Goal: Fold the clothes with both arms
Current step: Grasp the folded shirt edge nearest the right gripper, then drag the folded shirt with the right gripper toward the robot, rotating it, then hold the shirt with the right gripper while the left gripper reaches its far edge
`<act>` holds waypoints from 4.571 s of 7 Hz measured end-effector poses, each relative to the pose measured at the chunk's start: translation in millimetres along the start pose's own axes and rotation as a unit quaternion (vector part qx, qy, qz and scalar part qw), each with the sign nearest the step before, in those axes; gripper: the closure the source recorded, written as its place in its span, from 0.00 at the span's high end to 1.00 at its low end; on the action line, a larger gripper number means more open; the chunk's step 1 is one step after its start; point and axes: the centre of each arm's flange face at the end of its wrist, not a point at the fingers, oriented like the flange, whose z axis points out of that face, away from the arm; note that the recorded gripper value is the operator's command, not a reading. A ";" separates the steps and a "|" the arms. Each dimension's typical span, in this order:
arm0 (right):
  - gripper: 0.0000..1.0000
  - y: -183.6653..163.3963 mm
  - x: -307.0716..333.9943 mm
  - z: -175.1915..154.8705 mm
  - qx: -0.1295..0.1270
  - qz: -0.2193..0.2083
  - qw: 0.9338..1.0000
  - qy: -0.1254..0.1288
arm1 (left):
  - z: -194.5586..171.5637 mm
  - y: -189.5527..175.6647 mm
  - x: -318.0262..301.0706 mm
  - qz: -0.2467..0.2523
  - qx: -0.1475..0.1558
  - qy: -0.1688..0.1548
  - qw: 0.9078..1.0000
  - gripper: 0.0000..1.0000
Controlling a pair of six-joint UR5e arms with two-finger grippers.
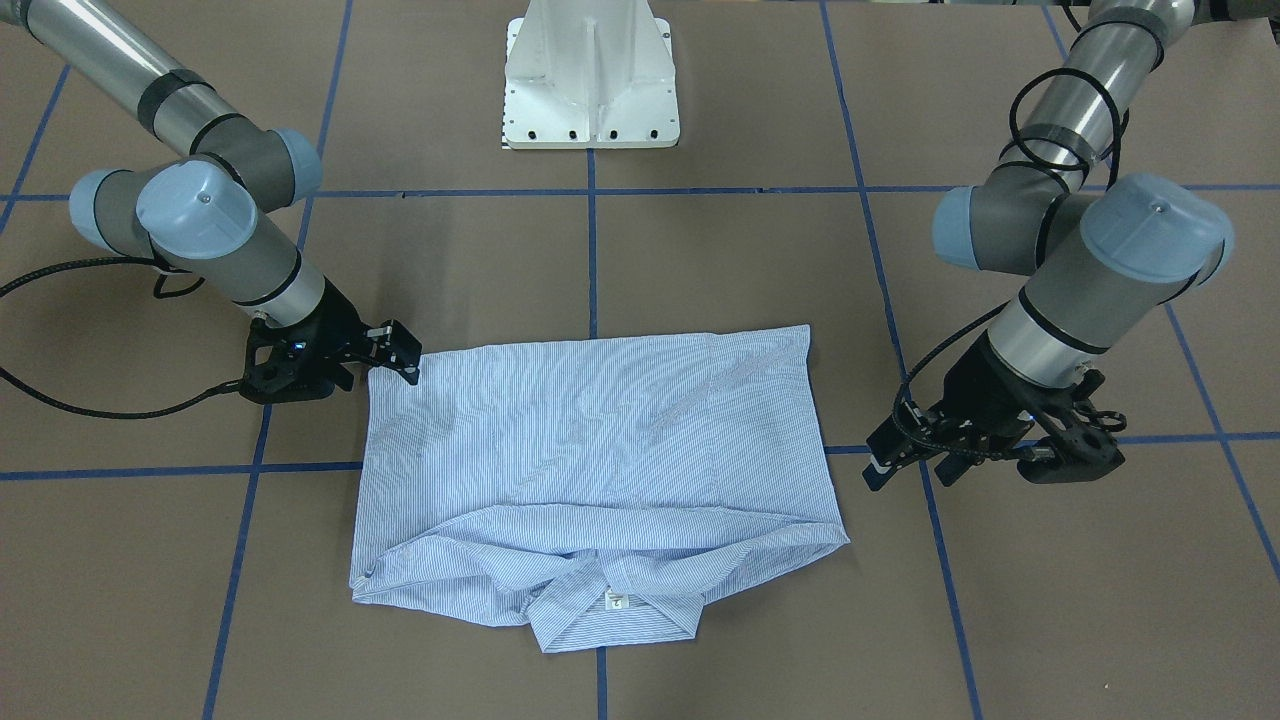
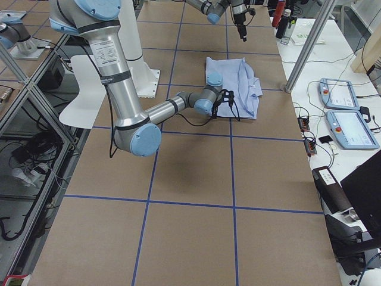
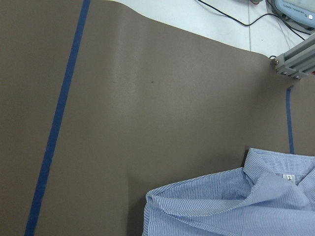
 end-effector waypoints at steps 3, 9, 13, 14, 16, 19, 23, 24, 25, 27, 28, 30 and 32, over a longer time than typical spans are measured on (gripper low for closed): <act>0.00 0.6 -3.0 -4.5 0.001 -0.005 1.000 -0.007 | -0.3 0.0 -0.3 0.000 0.000 0.000 1.000 0.99; 0.00 77.9 35.9 -82.6 -0.044 -0.056 0.994 -0.078 | -3.4 3.3 -5.8 0.003 0.003 0.000 1.000 0.99; 0.49 218.1 57.9 -111.2 -0.200 -0.089 0.970 -0.107 | -5.0 4.9 -5.7 -0.005 0.004 0.002 1.000 0.99; 0.99 240.1 52.5 -108.0 -0.234 -0.090 0.962 -0.109 | -5.4 5.5 -5.5 -0.010 0.004 0.003 1.000 0.99; 1.00 254.5 42.0 -103.2 -0.249 -0.087 0.958 -0.109 | -6.0 12.6 0.0 -0.010 0.001 0.009 1.000 0.99; 1.00 191.9 5.3 -116.7 -0.079 -0.082 0.986 -0.125 | 4.6 105.9 43.0 -0.030 -0.043 0.041 0.998 0.99; 1.00 132.8 -15.6 -150.5 0.039 -0.070 0.986 -0.143 | 34.8 247.0 97.7 -0.100 -0.079 0.000 0.992 0.89; 1.00 129.7 -15.4 -152.1 0.044 -0.069 0.986 -0.143 | 33.7 263.6 104.8 -0.105 -0.082 -0.025 0.991 0.86; 1.00 128.4 -15.1 -152.7 0.047 -0.068 0.986 -0.143 | 36.6 277.9 107.0 -0.105 -0.085 -0.044 0.990 0.83; 1.00 127.5 -14.3 -151.5 0.047 -0.067 0.987 -0.141 | 53.7 301.4 103.0 -0.099 -0.089 -0.070 0.989 0.73; 1.00 127.1 -14.0 -151.0 0.048 -0.067 0.987 -0.141 | 61.7 304.9 99.5 -0.099 -0.089 -0.079 0.988 0.64; 1.00 126.8 -13.7 -150.8 0.048 -0.066 0.987 -0.140 | 71.1 306.6 92.2 -0.100 -0.089 -0.090 0.987 0.29; 1.00 126.3 -12.6 -148.9 0.047 -0.066 0.987 -0.138 | 72.4 306.8 89.9 -0.100 -0.088 -0.093 0.987 0.00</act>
